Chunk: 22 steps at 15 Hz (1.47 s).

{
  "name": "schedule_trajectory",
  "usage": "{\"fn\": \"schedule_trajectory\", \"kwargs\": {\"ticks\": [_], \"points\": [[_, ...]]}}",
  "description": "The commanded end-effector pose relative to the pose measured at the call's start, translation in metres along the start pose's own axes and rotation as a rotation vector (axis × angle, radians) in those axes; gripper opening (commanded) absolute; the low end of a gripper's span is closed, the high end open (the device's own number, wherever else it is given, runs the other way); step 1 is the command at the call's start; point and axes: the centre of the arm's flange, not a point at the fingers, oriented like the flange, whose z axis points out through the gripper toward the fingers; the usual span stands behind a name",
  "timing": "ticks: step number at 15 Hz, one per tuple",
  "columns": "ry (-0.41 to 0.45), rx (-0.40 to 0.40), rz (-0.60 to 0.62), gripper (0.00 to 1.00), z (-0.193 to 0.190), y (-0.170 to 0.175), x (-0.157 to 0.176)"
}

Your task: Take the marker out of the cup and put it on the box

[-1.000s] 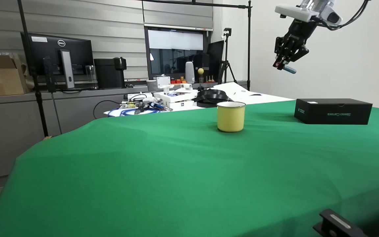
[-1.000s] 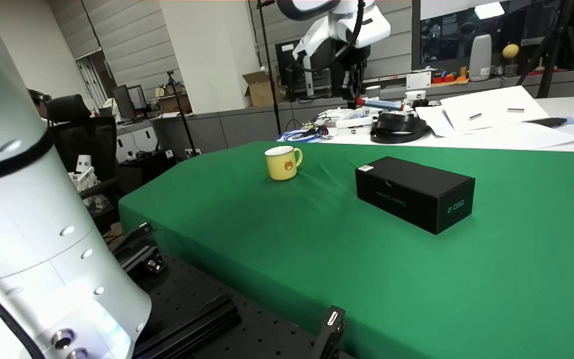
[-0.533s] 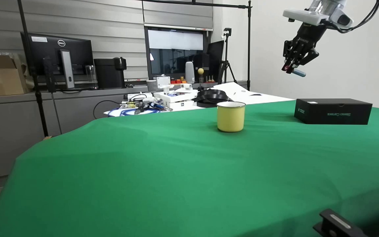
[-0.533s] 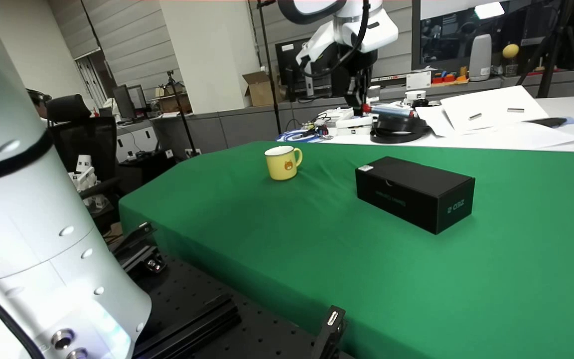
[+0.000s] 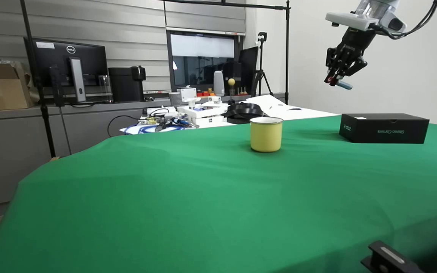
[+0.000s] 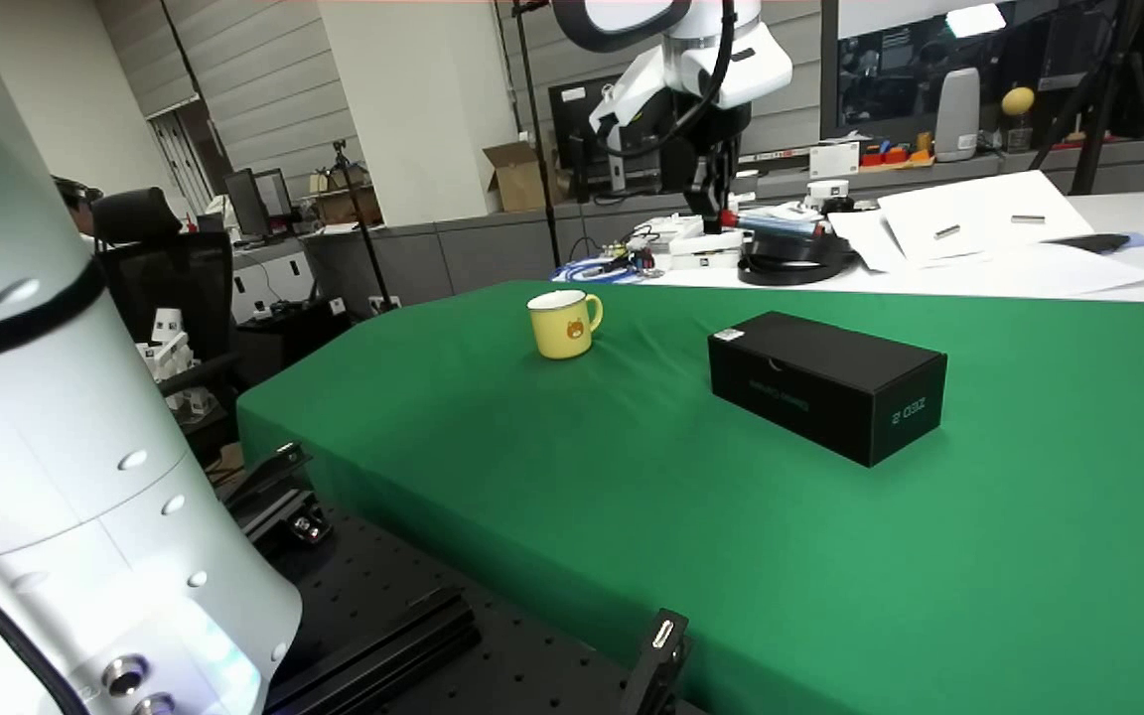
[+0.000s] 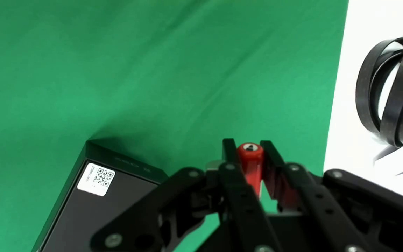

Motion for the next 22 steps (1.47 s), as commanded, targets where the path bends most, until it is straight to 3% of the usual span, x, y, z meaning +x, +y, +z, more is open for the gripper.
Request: {"fn": "schedule_trajectory", "kwargs": {"ticks": [1, 4, 5, 10, 22], "points": [[0.0, 0.0, 0.0, 0.21, 0.0, 0.0, 0.0], [0.0, 0.0, 0.0, 0.21, 0.0, 0.0, 0.0], [0.0, 0.0, 0.0, 0.05, 0.0, 0.0, 0.0], [0.027, -0.007, 0.085, 0.05, 0.003, 0.003, 0.019], [0.194, -0.041, 0.312, 0.05, 0.018, 0.037, 0.068]]}}
